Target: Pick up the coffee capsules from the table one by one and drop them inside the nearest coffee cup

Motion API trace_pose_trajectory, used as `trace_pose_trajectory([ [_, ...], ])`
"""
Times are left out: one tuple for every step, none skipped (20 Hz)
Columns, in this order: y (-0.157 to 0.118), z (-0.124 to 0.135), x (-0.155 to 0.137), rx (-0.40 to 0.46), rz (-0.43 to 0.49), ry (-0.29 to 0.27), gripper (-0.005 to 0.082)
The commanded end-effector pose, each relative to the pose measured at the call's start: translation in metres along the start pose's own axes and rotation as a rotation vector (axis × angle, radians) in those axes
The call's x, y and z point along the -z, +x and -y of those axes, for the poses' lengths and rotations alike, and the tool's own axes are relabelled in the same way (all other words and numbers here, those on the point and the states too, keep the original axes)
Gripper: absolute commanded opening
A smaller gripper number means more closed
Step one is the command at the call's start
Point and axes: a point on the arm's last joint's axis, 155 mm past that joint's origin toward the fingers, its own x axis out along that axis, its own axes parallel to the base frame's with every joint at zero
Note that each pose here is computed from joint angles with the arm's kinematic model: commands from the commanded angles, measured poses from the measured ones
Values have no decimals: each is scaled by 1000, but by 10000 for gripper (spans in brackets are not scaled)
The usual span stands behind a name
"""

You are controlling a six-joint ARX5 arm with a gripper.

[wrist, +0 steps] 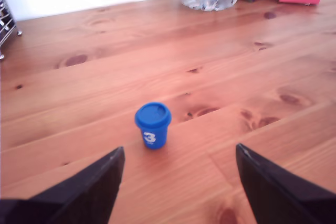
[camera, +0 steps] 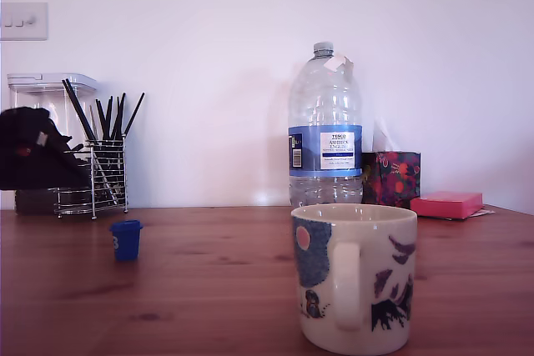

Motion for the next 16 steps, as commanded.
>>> trace_pose_trajectory([
  [5,-1,6,3,-1,7,659],
  [10,-1,9,3,-1,8,659],
  [15,-2,11,3,0,14,659],
  [21,-3,14,3,-5,13,659],
  [28,-5,17,2,-14,12,659],
  [35,-6,19,2,-21,11,659],
  [43,-8,20,2,-28,12,659],
  [52,-9,22,3,-36,15,659],
  [61,-11,23,3,-44,20,659],
  [71,-12,26,3,-55,23,659],
  [79,-14,27,2,-61,21,659],
  [87,-16,30,2,-70,19,659],
  [95,-19,33,0,-82,16,659],
  [102,-20,36,0,-95,14,659],
  [108,-21,38,0,-103,13,659],
  [113,-22,41,-1,-115,10,659],
])
